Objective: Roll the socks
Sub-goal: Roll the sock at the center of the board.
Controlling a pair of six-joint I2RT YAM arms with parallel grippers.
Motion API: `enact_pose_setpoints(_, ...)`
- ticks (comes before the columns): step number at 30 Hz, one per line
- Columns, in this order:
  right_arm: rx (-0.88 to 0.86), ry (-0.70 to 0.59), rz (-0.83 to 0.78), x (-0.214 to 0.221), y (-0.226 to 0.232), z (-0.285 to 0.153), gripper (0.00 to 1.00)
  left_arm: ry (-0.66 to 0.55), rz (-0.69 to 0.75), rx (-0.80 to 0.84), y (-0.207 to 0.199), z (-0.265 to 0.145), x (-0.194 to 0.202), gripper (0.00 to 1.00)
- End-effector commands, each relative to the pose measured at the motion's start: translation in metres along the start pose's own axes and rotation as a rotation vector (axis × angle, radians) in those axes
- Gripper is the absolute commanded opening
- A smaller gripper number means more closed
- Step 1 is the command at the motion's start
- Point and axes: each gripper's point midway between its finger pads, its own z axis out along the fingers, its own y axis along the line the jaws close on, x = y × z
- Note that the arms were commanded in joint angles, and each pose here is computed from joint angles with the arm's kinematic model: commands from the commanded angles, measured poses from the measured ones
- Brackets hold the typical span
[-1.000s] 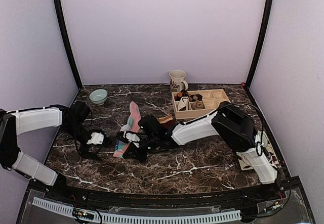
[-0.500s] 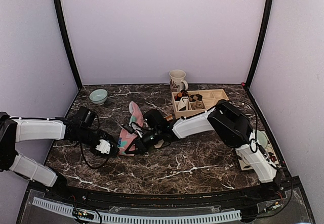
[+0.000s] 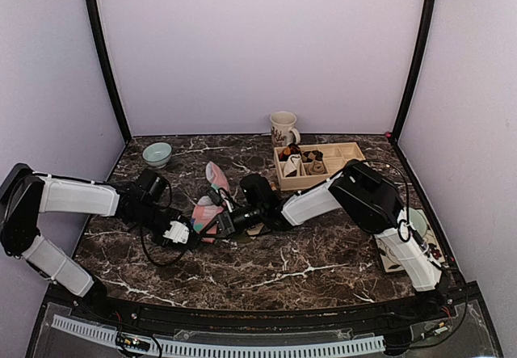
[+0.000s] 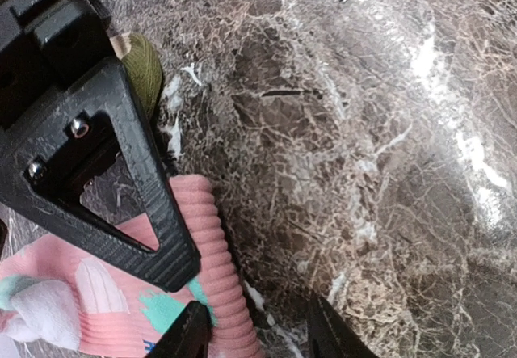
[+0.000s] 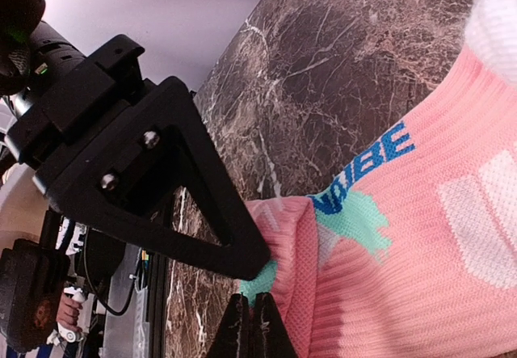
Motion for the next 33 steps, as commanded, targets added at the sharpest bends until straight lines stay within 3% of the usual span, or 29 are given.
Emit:
enact_pose_setpoints(1, 0.010, -0.006, 0.092, 0.013, -0.020, -0.001, 0.00, 0.034, -0.075, -0.014, 0.011, 0.003, 0.005, 0.41)
enact_pose_setpoints(5, 0.033, -0.002, 0.089, 0.017, -0.023, -0.004, 0.00, 0.029, -0.098, 0.014, 0.006, 0.002, 0.004, 0.14)
enact_pose_setpoints(8, 0.048, -0.005, 0.082, 0.017, -0.025, -0.006, 0.00, 0.027, -0.114, 0.030, 0.002, 0.003, 0.003, 0.05)
enact_pose_setpoints(11, 0.056, -0.018, 0.056, 0.014, -0.022, -0.009, 0.01, 0.023, -0.153, 0.052, -0.001, 0.003, 0.003, 0.02)
enact_pose_setpoints(14, 0.059, -0.082, -0.026, 0.001, -0.009, -0.021, 0.23, 0.040, -0.251, 0.099, 0.000, 0.007, 0.006, 0.01)
enact_pose_setpoints(22, 0.082, -0.208, -0.327, -0.016, 0.036, -0.061, 0.47, 0.050, -0.433, 0.244, 0.010, 0.014, 0.010, 0.01)
enact_pose_setpoints(27, 0.122, -0.301, -0.567, 0.000, 0.064, -0.097, 0.49, 0.002, -0.585, 0.384, 0.012, 0.009, 0.003, 0.00)
enact_pose_setpoints(33, 0.253, -0.227, -0.796, 0.009, 0.077, -0.107, 0.49, -0.070, -0.777, 0.627, 0.004, -0.005, -0.017, 0.01)
